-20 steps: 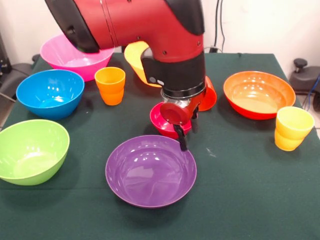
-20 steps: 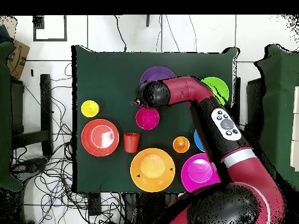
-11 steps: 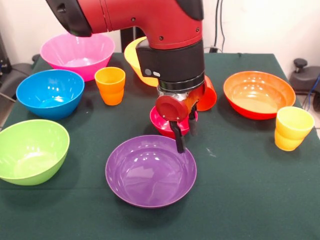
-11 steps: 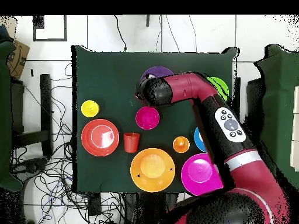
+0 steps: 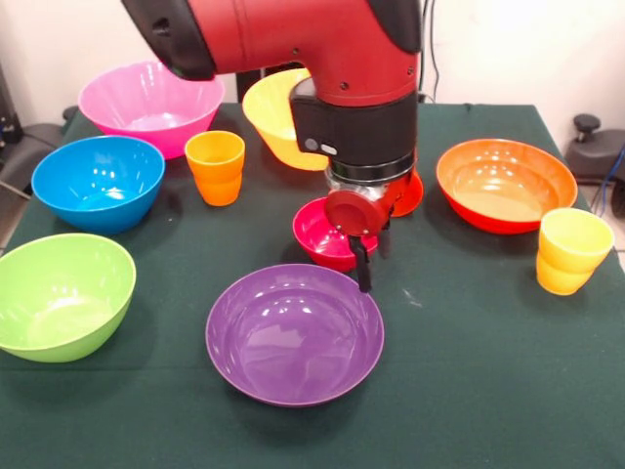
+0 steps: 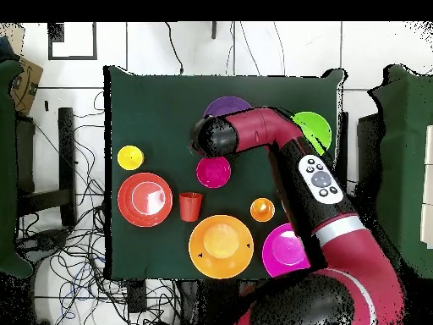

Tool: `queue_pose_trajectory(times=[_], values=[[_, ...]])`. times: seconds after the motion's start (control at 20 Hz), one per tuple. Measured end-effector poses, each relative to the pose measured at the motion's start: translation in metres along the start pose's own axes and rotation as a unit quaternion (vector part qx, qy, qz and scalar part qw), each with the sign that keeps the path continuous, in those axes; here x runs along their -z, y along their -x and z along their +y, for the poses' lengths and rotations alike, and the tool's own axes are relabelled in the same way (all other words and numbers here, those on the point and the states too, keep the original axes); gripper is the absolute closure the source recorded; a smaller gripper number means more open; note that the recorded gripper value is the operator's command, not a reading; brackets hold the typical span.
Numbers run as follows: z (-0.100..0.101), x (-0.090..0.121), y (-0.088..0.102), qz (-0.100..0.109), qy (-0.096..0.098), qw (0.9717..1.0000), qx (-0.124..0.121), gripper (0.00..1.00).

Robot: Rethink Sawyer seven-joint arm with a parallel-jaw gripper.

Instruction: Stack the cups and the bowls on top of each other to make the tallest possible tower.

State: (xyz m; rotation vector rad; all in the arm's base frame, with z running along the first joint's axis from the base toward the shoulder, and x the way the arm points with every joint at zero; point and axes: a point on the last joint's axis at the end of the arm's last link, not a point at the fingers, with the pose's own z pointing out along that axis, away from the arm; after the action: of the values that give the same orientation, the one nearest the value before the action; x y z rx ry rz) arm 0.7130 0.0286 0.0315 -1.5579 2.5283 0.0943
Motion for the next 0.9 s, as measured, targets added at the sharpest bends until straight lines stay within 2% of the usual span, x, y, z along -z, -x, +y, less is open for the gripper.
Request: queue_pose_trajectory(times=[0.35,0.55,0.7,0.9], values=[[0.021,-0.017,0.009,0.018,0.012,0.9996,0.017,0.0],[0.027,-0.022,0.007,0.032,0.01,0.999,0.028,0.0],[0.026,-0.025,-0.002,0.043,0.0,0.9983,0.038,0.0],[0.021,-0.025,-0.011,0.048,-0.019,0.9976,0.046,0.0]])
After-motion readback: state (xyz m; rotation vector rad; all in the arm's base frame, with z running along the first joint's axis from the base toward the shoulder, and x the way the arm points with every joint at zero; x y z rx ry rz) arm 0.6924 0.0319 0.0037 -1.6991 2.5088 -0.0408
